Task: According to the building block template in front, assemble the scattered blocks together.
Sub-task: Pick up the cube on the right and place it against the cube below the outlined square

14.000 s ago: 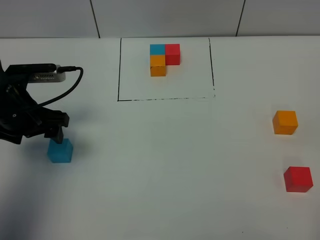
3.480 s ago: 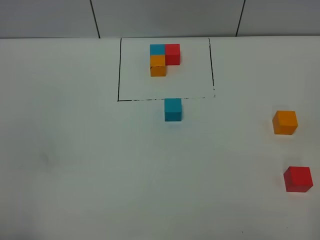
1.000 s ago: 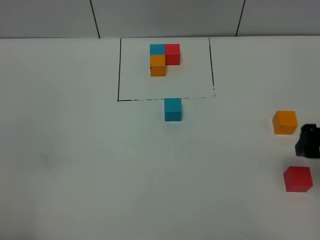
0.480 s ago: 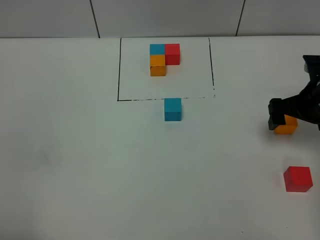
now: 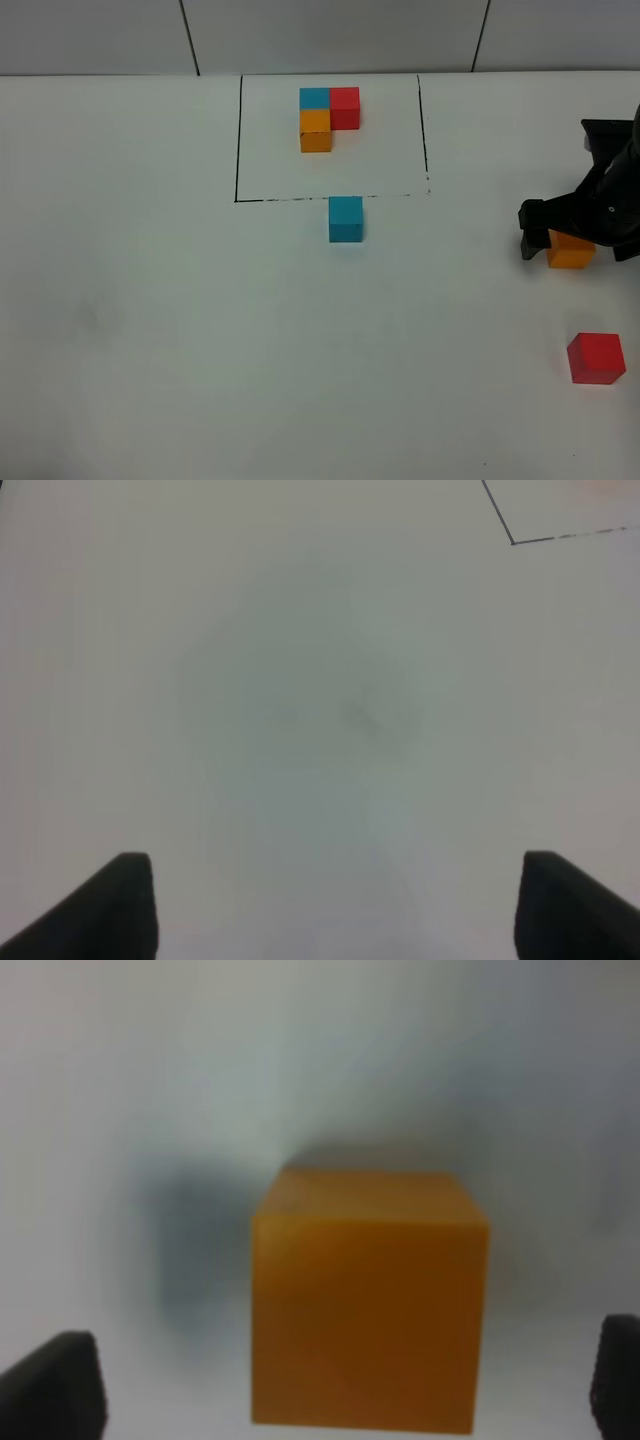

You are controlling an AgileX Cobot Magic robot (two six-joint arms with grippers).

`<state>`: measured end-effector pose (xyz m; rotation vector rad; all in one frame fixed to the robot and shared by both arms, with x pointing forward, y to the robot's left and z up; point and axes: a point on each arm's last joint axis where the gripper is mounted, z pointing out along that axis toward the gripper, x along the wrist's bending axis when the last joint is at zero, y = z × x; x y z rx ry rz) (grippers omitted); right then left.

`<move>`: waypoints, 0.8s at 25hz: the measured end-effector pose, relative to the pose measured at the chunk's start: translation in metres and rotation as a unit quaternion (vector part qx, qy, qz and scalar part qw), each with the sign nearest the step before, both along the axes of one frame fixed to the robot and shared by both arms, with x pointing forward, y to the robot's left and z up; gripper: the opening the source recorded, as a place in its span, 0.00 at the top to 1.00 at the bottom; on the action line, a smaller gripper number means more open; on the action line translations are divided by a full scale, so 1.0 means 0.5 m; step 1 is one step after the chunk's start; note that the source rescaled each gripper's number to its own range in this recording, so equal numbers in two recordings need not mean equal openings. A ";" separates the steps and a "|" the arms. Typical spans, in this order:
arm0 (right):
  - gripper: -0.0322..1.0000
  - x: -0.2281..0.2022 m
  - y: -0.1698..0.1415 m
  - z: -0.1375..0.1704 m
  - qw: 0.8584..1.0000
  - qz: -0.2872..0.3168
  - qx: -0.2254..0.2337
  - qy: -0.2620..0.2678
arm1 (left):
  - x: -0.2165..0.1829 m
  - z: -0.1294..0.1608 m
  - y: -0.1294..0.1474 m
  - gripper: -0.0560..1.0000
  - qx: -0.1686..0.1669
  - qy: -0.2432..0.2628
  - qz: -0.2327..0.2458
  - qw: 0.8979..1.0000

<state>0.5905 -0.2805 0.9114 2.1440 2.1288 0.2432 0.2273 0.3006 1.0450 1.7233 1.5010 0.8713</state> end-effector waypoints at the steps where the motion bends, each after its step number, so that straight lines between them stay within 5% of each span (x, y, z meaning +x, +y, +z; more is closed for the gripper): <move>1: 0.08 0.000 0.000 -0.004 1.000 0.000 0.000 0.003 | 0.000 0.000 0.000 0.32 0.000 0.000 0.000 1.000; 4: 0.24 0.000 0.000 -0.010 1.000 0.000 0.000 0.007 | 0.000 0.000 0.000 0.32 0.000 0.000 0.000 1.000; 12: 0.97 0.001 -0.001 -0.018 1.000 0.001 -0.002 0.011 | 0.000 0.000 0.000 0.32 -0.001 0.000 -0.001 1.000; 20: 0.97 0.004 0.003 -0.015 1.000 -0.004 -0.012 0.011 | 0.000 0.000 0.000 0.32 -0.001 0.000 -0.001 1.000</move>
